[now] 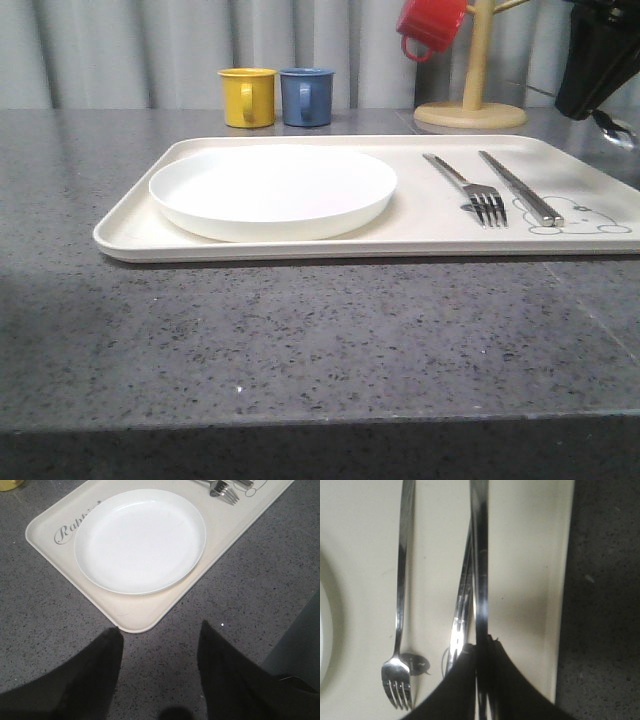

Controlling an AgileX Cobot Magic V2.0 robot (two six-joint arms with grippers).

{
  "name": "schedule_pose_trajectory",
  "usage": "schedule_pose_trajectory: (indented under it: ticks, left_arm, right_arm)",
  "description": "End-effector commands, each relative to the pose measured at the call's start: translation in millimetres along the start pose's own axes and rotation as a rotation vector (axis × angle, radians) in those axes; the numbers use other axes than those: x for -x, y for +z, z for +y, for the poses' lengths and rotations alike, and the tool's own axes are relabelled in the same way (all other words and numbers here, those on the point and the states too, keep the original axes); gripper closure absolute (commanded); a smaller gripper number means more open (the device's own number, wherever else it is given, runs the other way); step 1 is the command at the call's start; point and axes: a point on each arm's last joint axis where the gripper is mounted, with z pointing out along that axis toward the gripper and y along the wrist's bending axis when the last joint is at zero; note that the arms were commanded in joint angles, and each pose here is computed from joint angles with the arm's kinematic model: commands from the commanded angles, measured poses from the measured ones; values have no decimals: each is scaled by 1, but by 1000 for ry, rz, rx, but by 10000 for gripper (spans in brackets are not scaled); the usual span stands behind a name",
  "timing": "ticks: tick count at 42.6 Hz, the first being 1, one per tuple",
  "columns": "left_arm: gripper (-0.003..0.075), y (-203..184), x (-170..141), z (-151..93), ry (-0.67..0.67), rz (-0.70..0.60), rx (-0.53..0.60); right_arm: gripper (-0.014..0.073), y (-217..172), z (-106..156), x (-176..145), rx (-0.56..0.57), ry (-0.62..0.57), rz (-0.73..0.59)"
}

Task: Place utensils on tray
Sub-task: 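Carry the spoon onto the tray beside the chopsticks and release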

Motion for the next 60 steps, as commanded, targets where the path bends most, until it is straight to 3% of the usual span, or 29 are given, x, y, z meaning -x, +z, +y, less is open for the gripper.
schedule_pose_trajectory:
  ticks: [1, 17, 21, 28, 43, 52, 60]
  left_arm:
    - [375, -7, 13, 0, -1, -103, 5]
    - [375, -7, 13, 0, -1, -103, 5]
    - [375, -7, 13, 0, -1, -103, 5]
    - [375, -7, 13, 0, -1, -103, 5]
    - [375, -7, 13, 0, -1, -103, 5]
    - [375, -7, 13, 0, -1, -103, 5]
    - [375, -7, 13, 0, -1, -103, 5]
  right_arm:
    - [628, -16, 4, 5, 19, 16, -96]
    - [617, 24, -7, 8, -29, 58, 0]
    - [546, 27, -7, 8, -30, 60, 8]
    - [329, 27, -8, 8, -34, 55, 8]
    - [304, -14, -1, 6, -35, 25, -82]
    - [304, -68, 19, -23, -8, -128, -169]
    - [304, -116, 48, -81, 50, -387, -284]
